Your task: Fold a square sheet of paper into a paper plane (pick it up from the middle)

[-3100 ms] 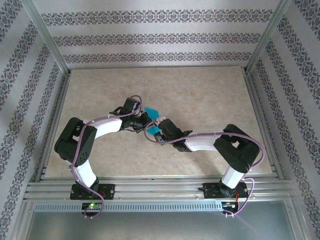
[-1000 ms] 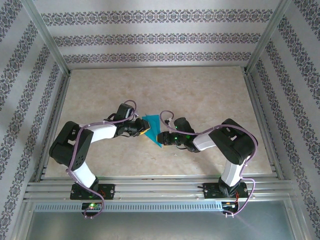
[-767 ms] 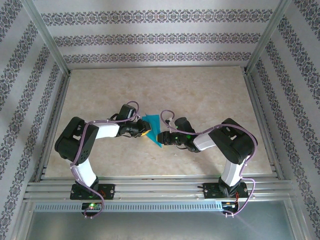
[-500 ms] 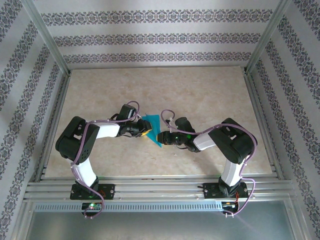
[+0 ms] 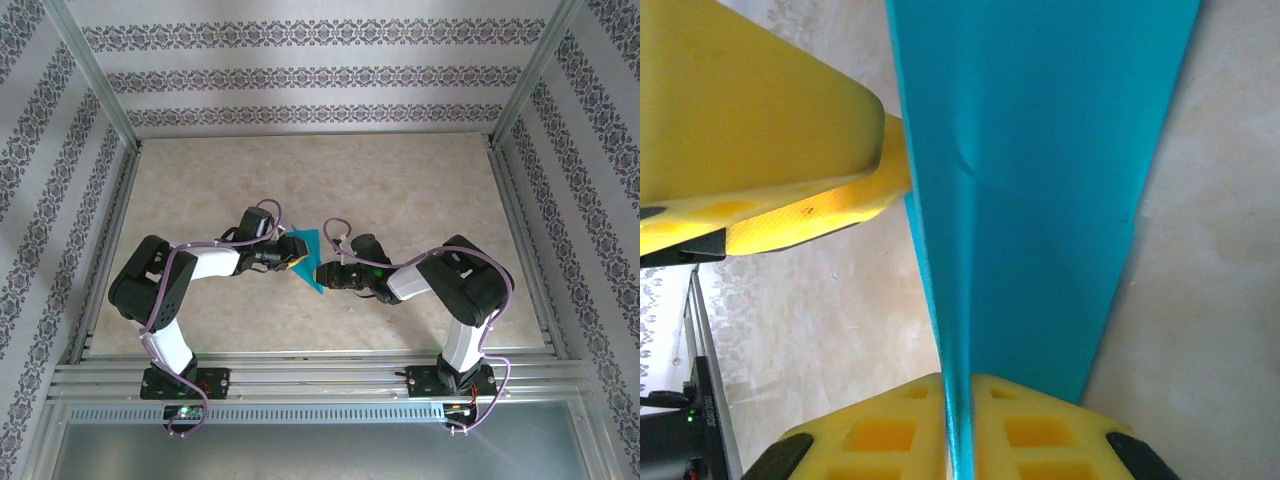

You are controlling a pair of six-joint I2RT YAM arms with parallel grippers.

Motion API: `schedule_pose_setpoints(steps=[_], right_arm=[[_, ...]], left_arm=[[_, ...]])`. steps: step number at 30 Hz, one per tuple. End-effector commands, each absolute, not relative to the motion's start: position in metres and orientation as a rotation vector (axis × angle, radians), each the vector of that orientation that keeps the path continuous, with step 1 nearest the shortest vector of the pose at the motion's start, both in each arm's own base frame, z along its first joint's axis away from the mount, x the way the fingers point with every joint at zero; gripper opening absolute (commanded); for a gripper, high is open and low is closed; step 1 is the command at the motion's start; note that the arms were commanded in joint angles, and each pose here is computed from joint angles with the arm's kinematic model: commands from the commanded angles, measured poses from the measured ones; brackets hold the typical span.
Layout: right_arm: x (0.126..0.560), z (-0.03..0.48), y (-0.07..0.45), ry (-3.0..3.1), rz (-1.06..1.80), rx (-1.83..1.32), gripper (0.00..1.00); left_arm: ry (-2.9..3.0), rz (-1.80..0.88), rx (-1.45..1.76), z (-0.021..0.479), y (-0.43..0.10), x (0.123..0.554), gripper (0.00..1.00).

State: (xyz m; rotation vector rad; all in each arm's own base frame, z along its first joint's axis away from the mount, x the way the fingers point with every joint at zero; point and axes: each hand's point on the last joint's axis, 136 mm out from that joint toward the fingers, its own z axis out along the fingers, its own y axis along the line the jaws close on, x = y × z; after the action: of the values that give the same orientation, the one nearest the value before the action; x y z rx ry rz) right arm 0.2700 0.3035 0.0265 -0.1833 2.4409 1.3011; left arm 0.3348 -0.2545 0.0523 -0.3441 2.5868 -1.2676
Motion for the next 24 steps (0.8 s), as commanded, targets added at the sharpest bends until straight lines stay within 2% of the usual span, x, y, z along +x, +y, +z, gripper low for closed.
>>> schedule_pose_setpoints(steps=[1,16,24], right_arm=[[0.270,0.017,0.297,2.465,1.294,-0.152,0.15],[0.271,0.013,0.295,2.481,1.291,-0.138,0.17],[0.271,0.016,0.291,2.478,1.246,-0.159,0.25]], left_arm=[[2.583,-1.294,-0.312,0.048,-0.261,0.331,0.31],[2.679,-1.225,-0.357,0.023,-0.259,0.326,0.36],[2.808,-1.024,-0.471,0.002,-0.240,0.317,0.36]])
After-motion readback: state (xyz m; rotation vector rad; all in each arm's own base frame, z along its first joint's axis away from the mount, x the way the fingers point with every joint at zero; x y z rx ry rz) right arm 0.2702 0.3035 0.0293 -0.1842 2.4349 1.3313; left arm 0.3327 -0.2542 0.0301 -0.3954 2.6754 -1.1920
